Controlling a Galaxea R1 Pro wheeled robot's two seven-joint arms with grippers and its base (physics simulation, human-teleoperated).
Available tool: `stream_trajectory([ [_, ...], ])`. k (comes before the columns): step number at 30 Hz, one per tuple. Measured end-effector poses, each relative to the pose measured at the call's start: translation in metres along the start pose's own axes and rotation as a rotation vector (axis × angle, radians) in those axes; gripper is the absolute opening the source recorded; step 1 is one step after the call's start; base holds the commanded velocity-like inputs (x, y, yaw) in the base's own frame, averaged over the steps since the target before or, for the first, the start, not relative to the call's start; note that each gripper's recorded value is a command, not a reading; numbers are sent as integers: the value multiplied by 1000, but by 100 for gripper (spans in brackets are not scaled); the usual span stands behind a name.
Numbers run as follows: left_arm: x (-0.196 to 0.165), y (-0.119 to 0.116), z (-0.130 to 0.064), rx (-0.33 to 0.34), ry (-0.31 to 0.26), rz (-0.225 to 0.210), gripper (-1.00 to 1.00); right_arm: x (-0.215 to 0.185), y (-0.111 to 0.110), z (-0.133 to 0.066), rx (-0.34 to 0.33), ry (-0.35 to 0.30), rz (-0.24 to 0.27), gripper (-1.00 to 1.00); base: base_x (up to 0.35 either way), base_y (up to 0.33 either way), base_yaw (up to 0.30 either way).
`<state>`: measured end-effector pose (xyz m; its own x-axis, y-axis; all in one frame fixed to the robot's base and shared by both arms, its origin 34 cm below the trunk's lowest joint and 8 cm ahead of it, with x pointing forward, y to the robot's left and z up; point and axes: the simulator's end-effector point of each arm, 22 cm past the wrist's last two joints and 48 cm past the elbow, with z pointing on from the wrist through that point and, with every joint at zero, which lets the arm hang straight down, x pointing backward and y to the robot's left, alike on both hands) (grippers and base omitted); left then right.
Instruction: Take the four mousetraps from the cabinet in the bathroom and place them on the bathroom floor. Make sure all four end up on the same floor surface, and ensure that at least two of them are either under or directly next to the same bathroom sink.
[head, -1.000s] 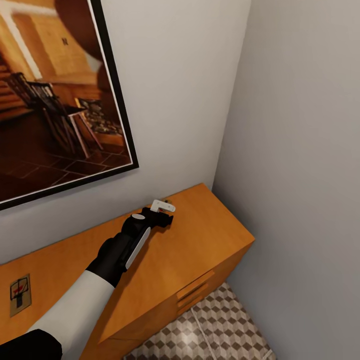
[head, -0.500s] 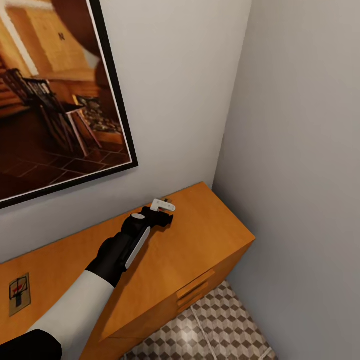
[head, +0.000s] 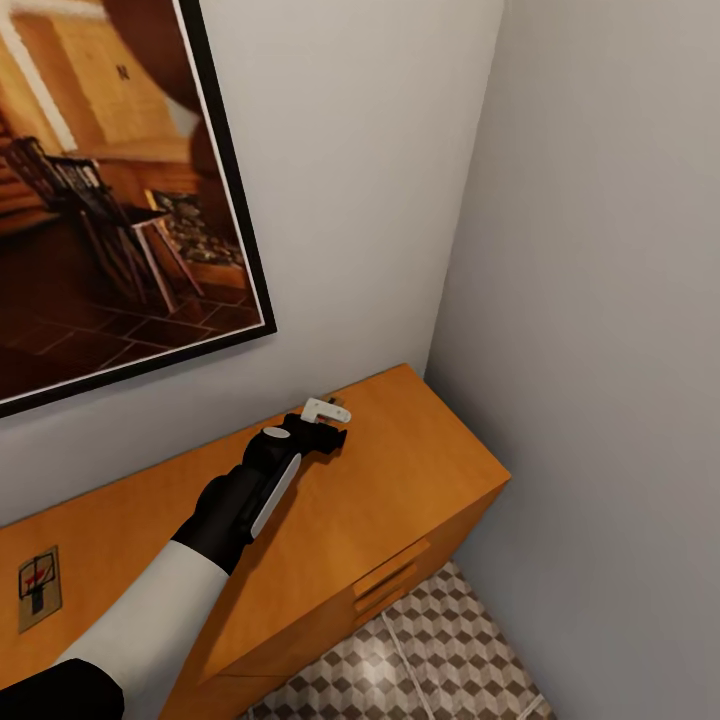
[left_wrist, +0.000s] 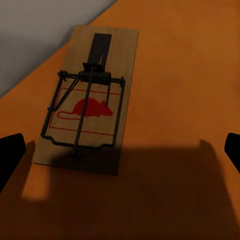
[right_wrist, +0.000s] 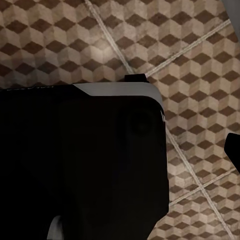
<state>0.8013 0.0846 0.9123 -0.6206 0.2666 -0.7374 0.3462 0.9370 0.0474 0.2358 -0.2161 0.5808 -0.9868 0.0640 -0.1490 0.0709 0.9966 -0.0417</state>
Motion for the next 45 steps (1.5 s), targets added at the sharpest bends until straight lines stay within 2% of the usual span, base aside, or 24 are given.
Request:
stream_trajectory([
  [45, 4, 0, 1, -1, 8, 0, 100, 0, 0, 0, 0, 0, 0, 100, 24, 0, 0],
])
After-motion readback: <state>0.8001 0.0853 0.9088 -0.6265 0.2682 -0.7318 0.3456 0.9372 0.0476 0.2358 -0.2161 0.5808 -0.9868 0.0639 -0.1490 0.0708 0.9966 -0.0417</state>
